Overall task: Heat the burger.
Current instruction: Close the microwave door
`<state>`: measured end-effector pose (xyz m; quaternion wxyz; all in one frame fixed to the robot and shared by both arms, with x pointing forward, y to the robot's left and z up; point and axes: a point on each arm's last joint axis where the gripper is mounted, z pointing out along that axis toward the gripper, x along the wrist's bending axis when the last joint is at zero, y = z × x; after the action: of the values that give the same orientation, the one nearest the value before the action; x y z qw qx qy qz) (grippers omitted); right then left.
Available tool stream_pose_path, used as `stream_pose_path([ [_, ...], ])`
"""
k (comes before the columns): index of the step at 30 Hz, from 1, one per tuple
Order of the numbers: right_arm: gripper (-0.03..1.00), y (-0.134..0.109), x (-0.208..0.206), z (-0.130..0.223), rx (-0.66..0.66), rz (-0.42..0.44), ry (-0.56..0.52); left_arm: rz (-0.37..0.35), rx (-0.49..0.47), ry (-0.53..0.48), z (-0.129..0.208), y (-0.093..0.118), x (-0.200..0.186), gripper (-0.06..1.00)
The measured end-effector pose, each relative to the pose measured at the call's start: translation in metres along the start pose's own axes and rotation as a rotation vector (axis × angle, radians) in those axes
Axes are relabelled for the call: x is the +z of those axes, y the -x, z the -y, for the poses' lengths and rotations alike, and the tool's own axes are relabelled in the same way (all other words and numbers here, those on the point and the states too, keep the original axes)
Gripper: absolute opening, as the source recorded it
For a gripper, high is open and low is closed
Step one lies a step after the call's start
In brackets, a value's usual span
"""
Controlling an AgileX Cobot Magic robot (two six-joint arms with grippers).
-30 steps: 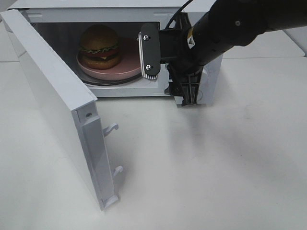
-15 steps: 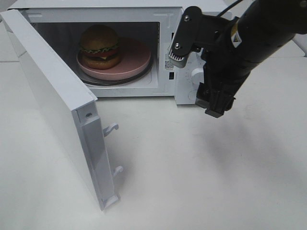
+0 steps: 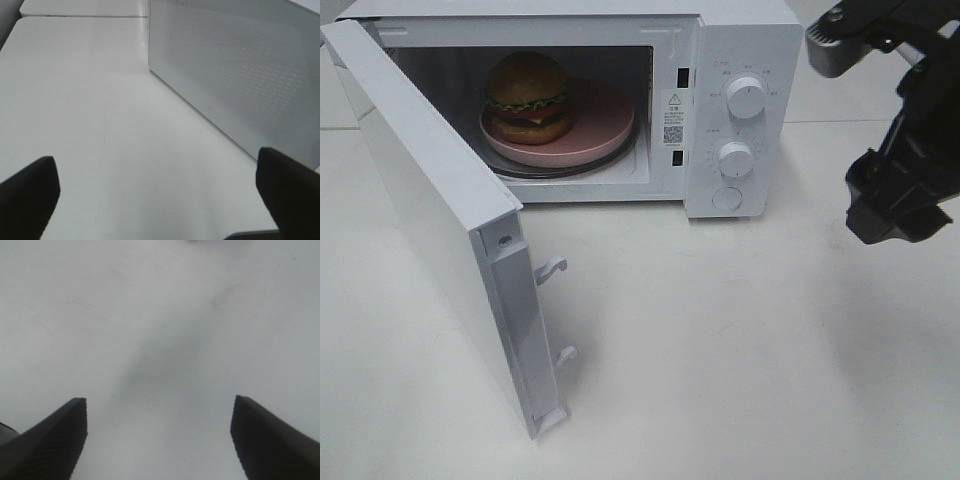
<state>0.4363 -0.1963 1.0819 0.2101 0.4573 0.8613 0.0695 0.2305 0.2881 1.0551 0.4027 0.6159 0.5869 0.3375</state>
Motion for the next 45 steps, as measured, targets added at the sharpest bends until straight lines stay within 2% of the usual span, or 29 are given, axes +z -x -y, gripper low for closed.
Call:
stream_pose_path([
  [10, 0.77, 0.005, -0.033, 0.025, 0.086, -0.044, 0.035, 0.0, 0.0, 0.0, 0.0, 0.0, 0.0, 0.99],
  [16, 0.77, 0.008, -0.052, 0.047, 0.117, -0.068, 0.1, 0.0, 0.0, 0.0, 0.0, 0.0, 0.0, 0.99],
  [25, 0.77, 0.002, -0.039, 0.094, 0.138, -0.074, 0.117, 0.0, 0.0, 0.0, 0.0, 0.0, 0.0, 0.99],
  [31, 0.77, 0.011, -0.037, 0.136, 0.282, -0.02, 0.209, 0.0, 0.0, 0.0, 0.0, 0.0, 0.0, 0.99],
  [38, 0.77, 0.009, -0.043, 0.175, 0.42, 0.042, 0.317, 0.0, 0.0, 0.0, 0.0, 0.0, 0.0, 0.99],
  [41, 0.77, 0.003, -0.043, 0.192, 0.466, 0.053, 0.371, 0.0, 0.0, 0.0, 0.0, 0.0, 0.0, 0.99],
  [45, 0.77, -0.004, -0.043, 0.203, 0.461, 0.064, 0.426, 0.0, 0.0, 0.0, 0.0, 0.0, 0.0, 0.99],
])
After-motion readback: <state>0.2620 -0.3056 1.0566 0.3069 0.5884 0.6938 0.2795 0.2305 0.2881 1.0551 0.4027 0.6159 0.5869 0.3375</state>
